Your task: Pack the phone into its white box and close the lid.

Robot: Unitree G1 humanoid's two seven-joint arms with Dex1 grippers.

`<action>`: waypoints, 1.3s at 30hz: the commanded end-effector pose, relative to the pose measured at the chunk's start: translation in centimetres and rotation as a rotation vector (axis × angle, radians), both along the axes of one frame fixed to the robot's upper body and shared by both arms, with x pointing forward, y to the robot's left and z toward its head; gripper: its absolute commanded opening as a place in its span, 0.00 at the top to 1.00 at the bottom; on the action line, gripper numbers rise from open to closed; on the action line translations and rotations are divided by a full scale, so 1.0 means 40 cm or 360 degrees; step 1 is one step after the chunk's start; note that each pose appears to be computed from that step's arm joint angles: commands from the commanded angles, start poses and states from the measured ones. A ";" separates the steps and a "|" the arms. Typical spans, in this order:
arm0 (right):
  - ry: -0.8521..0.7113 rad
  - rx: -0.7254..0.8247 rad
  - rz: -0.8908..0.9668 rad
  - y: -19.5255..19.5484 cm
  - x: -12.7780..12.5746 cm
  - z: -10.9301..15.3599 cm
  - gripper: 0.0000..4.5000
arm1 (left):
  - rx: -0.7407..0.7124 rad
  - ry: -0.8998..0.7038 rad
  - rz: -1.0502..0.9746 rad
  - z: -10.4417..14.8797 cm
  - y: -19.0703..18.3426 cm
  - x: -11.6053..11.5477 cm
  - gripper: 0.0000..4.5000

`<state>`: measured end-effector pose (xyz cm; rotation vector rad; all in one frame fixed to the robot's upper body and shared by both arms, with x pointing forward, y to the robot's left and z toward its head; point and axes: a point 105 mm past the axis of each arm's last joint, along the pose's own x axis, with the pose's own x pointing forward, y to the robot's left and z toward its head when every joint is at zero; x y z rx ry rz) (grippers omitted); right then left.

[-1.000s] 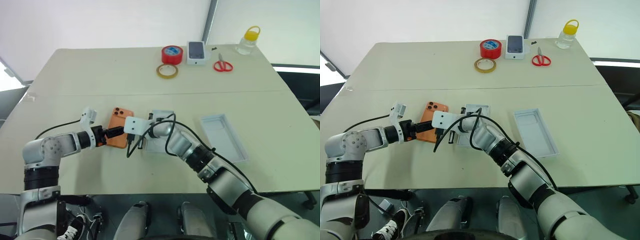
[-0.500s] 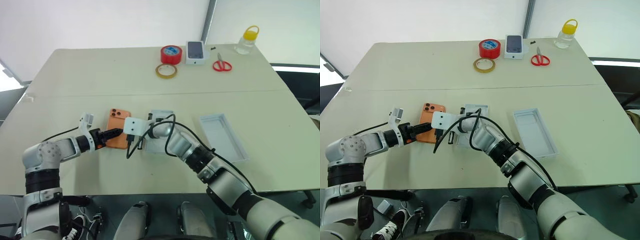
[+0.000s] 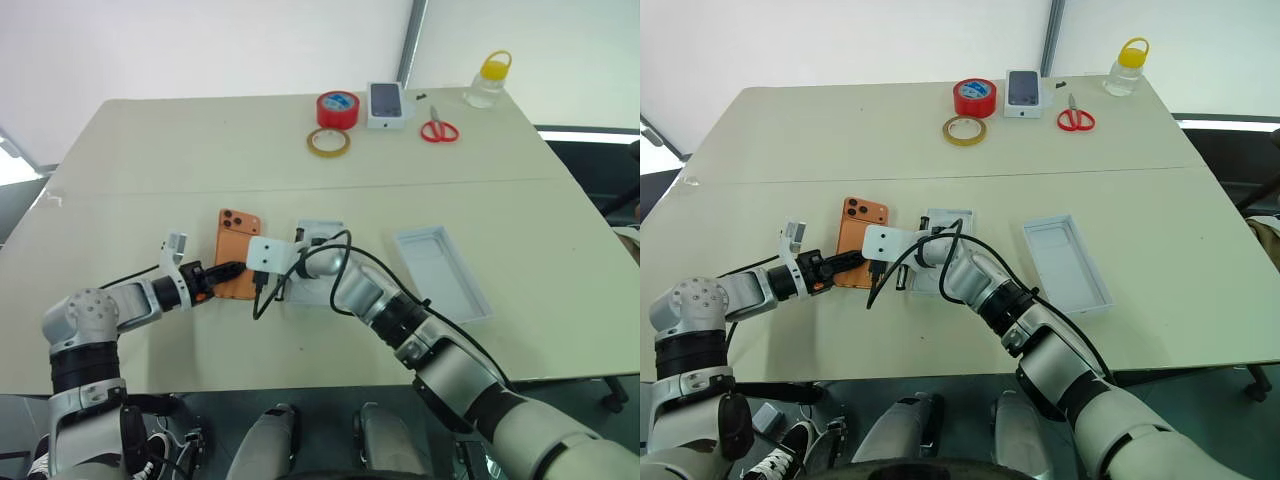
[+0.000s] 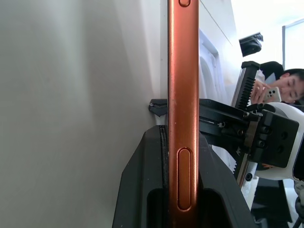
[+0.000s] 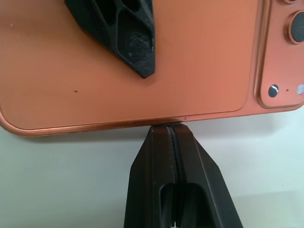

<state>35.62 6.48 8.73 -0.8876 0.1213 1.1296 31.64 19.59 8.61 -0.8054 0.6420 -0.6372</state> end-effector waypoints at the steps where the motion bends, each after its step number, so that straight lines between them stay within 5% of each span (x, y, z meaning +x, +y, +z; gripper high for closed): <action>1: -0.0029 0.0201 -0.0002 0.007 0.001 0.054 1.00 | -0.0093 0.0011 0.0025 0.006 -0.007 -0.003 0.99; 4: 0.0021 0.0337 0.0025 0.009 -0.007 0.087 1.00 | -0.0179 -0.0025 0.0069 0.026 -0.001 0.002 0.99; 7: 0.0321 0.0721 0.0102 -0.036 -0.032 0.174 1.00 | -0.0244 -0.0200 0.0223 0.062 0.030 0.015 0.99; 13: 0.0279 0.0523 0.0441 -0.158 -0.135 0.150 0.37 | -0.0260 -0.0276 0.0262 0.068 0.020 0.006 1.00; 21: 0.0271 0.0264 0.0565 -0.250 -0.190 0.063 0.37 | -0.0293 -0.0297 0.0252 0.089 -0.001 0.019 1.00; 30: 0.0248 0.0189 0.0478 -0.253 -0.172 0.017 0.37 | -0.0272 -0.0278 0.0206 0.091 -0.020 0.017 1.00; 33: 0.0254 0.0173 0.0456 -0.258 -0.168 0.008 0.57 | -0.0267 -0.0286 0.0203 0.094 -0.023 0.017 1.00; 36: 0.0256 0.0180 0.0441 -0.259 -0.166 0.005 0.93 | -0.0258 -0.0291 0.0197 0.099 -0.025 0.017 1.00; 39: 0.0258 0.0166 0.0441 -0.260 -0.166 0.000 1.00 | -0.0239 -0.0317 0.0215 0.105 -0.024 0.022 1.00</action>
